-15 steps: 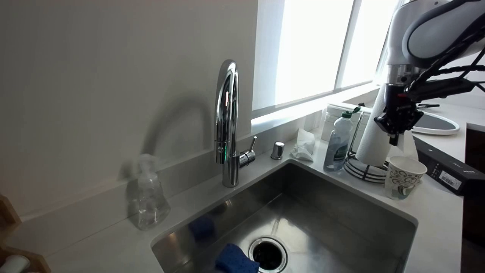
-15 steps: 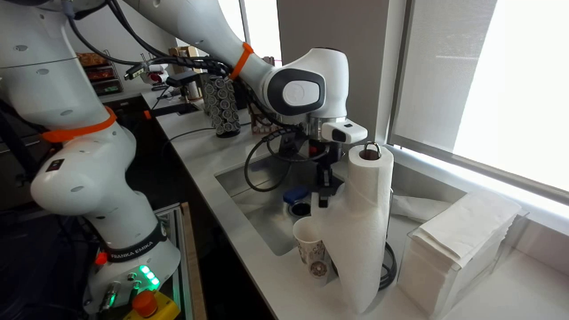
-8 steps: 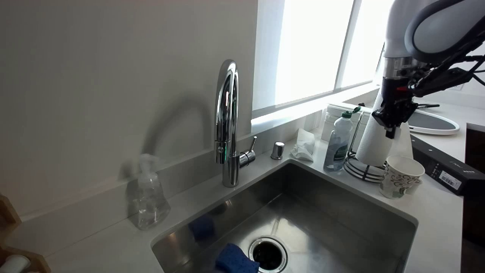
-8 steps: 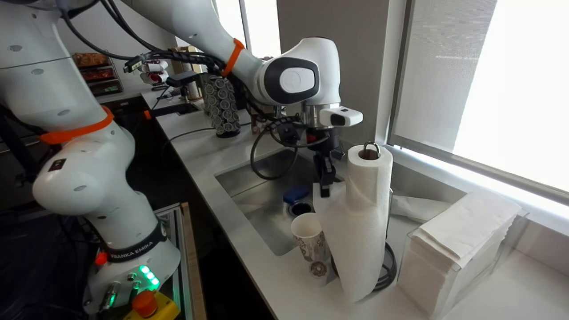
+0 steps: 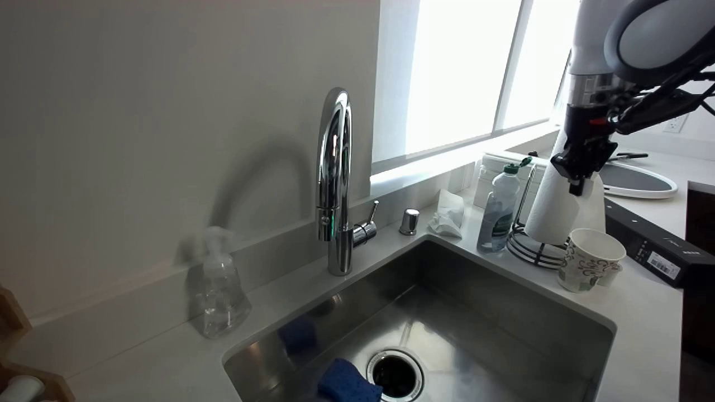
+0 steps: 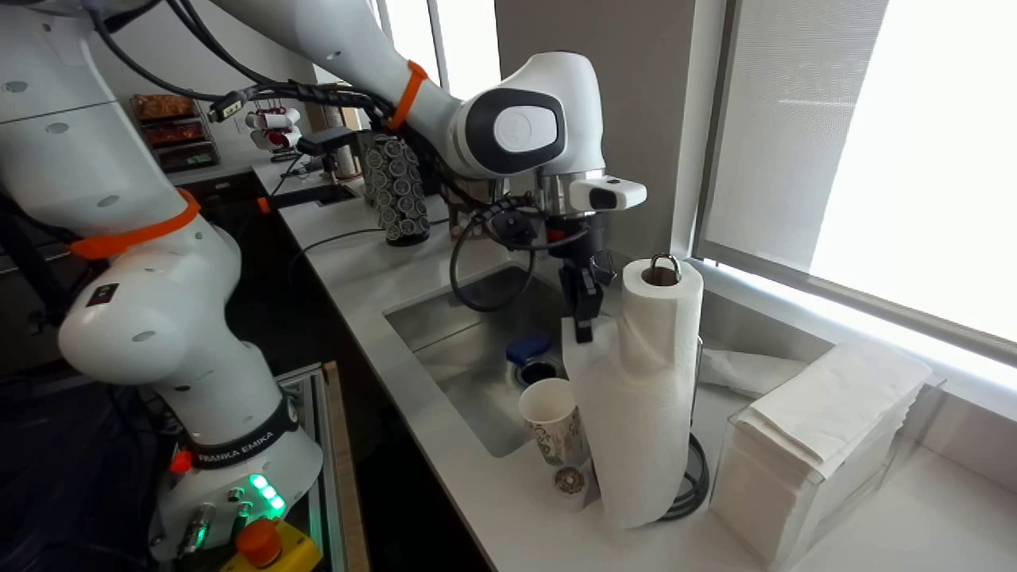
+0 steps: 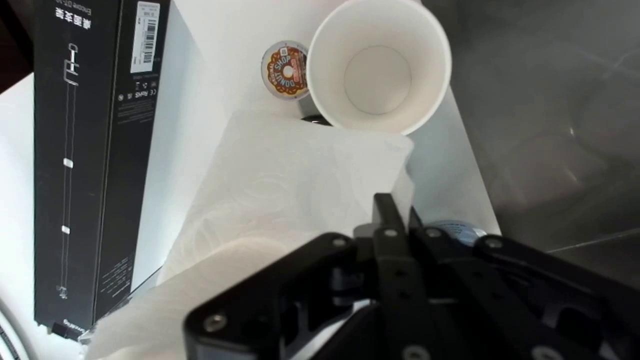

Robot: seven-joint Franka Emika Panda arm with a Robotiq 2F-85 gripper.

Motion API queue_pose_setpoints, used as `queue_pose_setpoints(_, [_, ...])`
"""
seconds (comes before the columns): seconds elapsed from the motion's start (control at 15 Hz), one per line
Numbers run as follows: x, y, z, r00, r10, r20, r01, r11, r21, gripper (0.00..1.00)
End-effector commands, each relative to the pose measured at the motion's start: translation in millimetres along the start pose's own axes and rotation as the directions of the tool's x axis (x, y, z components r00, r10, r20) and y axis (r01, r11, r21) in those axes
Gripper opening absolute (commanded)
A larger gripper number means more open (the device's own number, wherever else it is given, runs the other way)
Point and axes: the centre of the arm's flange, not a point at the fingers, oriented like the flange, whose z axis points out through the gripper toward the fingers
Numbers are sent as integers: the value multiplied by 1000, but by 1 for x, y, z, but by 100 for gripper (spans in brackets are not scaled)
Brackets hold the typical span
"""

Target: Pick a tissue and use it to wipe the surface

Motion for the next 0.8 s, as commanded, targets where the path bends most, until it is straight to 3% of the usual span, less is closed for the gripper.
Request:
queue_pose_setpoints(0.0, [-12, 8, -9, 999, -2, -45, 2, 1000, -14, 0])
queue_pose_setpoints(0.73, [-19, 45, -52, 985, 87, -151, -90, 996, -16, 0])
